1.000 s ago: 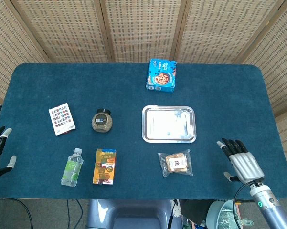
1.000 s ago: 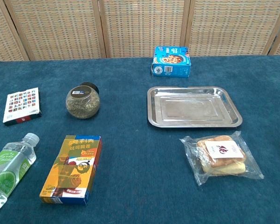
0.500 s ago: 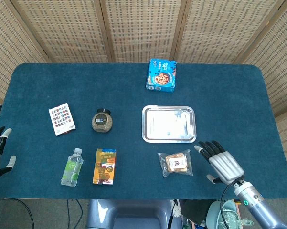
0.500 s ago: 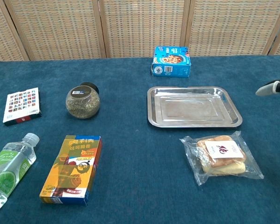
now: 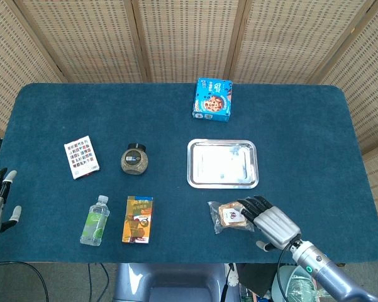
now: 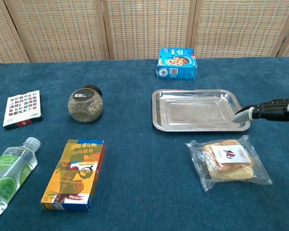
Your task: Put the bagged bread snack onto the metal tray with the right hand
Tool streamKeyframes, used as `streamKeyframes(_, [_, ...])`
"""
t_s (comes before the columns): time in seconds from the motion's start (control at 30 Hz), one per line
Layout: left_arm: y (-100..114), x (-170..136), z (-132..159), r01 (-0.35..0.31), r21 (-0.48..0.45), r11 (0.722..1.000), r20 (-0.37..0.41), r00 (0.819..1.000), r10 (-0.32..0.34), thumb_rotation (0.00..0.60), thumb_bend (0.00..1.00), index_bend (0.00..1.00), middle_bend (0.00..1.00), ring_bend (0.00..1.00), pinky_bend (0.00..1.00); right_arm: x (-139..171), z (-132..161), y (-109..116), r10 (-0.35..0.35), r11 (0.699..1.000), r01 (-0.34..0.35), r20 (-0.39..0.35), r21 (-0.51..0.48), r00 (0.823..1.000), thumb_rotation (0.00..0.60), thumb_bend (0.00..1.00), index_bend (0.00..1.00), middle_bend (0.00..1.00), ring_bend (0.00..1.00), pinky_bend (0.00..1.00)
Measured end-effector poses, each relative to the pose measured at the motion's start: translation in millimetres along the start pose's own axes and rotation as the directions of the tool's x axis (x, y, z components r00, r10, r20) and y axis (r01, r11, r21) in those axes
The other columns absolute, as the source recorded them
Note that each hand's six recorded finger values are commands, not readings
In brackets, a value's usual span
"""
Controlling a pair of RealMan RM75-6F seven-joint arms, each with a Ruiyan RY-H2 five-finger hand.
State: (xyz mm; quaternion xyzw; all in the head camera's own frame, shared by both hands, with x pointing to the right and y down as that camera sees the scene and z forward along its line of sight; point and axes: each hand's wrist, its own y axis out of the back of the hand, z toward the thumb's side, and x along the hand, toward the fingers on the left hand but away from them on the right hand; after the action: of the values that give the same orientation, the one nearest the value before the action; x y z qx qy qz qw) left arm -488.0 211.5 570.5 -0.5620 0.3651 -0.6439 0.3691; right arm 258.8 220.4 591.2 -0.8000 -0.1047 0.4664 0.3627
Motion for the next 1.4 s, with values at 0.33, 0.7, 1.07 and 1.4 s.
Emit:
streamKeyframes(0.33, [-8, 2, 2, 0.017, 0.025, 1.0, -0.011, 1.0, -0.016, 0.6, 0.42, 0.0, 0.0, 0.0, 0.0, -6, 15, -5, 0.017, 1.0, -0.017, -0.078, 0.008, 0.997, 0.6, 0.27, 0.0, 0.0, 0.0, 0.0])
streamKeyframes(0.7, [-10, 6, 2, 0.025, 0.029, 0.999, -0.015, 1.0, -0.025, 0.6, 0.42, 0.0, 0.0, 0.0, 0.0, -32, 11, 16, -0.011, 1.0, 0.01, -0.093, -0.005, 0.996, 0.6, 0.27, 0.0, 0.0, 0.0, 0.0])
streamKeyframes(1.07, [-13, 8, -1, 0.038, 0.033, 0.999, -0.023, 0.999, -0.037, 0.6, 0.42, 0.0, 0.0, 0.0, 0.0, -45, 13, 4, 0.001, 1.0, -0.004, -0.108, -0.02, 0.994, 0.6, 0.27, 0.0, 0.0, 0.0, 0.0])
streamKeyframes(1.4, [-19, 10, -3, 0.056, 0.038, 0.998, -0.031, 0.998, -0.055, 0.6, 0.42, 0.0, 0.0, 0.0, 0.0, -53, 9, -10, 0.012, 0.999, -0.017, -0.116, -0.044, 0.993, 0.6, 0.27, 0.0, 0.0, 0.0, 0.0])
